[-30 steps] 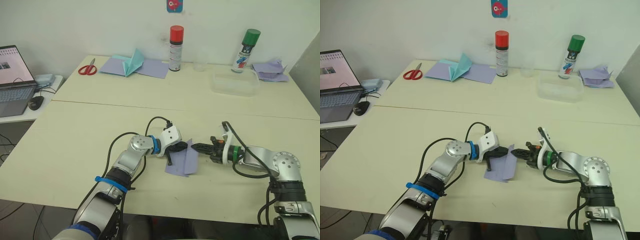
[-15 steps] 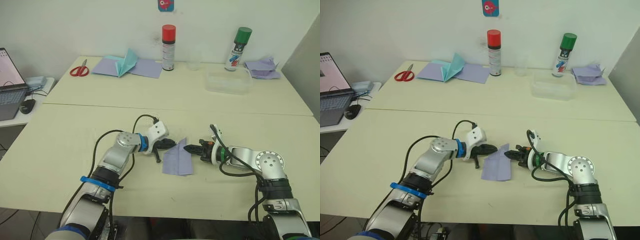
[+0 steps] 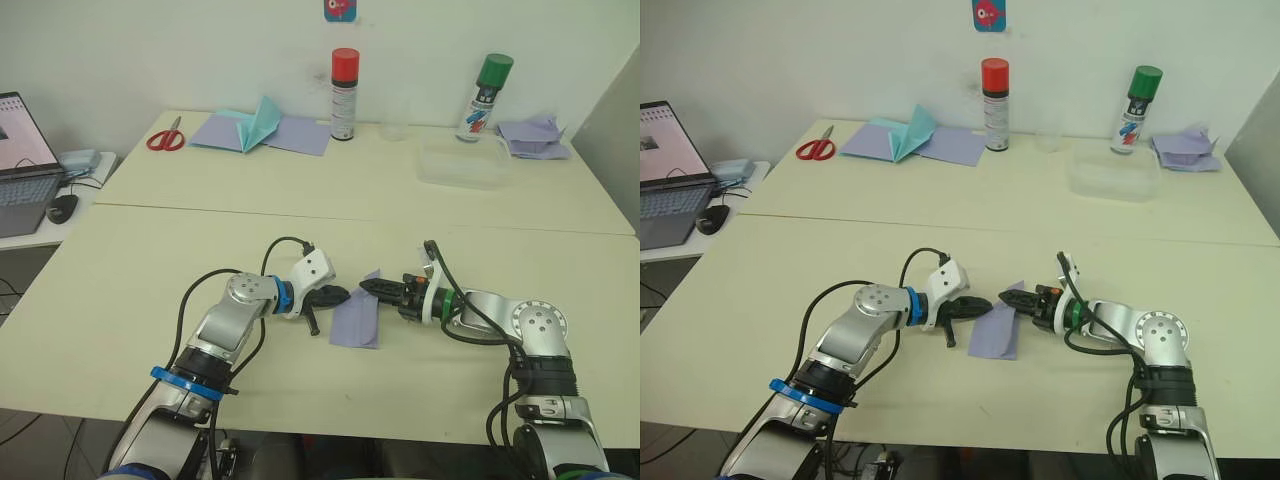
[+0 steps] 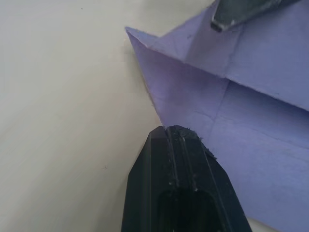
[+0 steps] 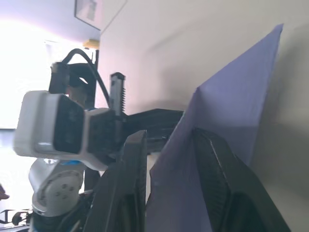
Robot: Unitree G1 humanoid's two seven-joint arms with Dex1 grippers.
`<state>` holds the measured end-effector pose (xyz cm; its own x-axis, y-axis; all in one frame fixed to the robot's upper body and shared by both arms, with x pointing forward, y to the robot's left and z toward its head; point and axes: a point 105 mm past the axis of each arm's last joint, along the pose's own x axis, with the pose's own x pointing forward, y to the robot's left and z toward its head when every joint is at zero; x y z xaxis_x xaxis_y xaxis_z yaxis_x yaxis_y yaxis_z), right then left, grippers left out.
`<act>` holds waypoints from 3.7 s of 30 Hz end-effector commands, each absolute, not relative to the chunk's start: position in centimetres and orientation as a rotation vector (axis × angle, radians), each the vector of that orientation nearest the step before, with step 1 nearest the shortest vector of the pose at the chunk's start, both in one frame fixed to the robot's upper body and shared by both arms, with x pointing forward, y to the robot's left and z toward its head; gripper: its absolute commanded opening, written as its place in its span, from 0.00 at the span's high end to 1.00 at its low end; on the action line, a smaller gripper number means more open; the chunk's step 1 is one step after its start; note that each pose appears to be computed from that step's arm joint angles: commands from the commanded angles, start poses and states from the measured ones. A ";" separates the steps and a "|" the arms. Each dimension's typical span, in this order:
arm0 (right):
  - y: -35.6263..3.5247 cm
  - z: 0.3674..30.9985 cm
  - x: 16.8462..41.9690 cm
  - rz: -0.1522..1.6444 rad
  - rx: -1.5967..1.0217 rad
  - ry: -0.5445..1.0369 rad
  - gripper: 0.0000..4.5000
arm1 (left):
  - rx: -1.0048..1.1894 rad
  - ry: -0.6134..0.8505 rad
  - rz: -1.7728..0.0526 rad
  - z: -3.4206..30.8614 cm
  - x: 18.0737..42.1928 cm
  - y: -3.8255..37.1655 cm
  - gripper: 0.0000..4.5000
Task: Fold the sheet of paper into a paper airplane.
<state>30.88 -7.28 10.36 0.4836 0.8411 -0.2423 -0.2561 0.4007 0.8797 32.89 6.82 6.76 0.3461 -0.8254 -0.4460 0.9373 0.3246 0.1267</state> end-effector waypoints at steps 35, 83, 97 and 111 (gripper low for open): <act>-12.6 11.2 33.8 0.621 0.842 0.631 0.77 | 0.479 0.432 -1.205 3.5 32.4 7.6 1.00; -6.5 8.0 31.0 0.898 0.439 0.626 1.00 | 0.480 0.439 -1.214 3.6 32.3 7.6 1.00; -6.6 4.5 30.1 0.898 0.169 0.660 1.00 | 0.351 0.219 -1.206 11.3 33.1 7.8 1.00; -7.8 6.9 26.8 1.153 -0.037 0.525 1.00 | 0.516 0.379 -1.270 4.7 31.1 6.8 1.00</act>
<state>28.30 -8.02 6.48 0.3760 0.8253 -0.4213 -0.8251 0.5051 0.2530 31.53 6.14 6.89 0.2777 -0.8424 -0.4618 0.9592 0.2167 0.1816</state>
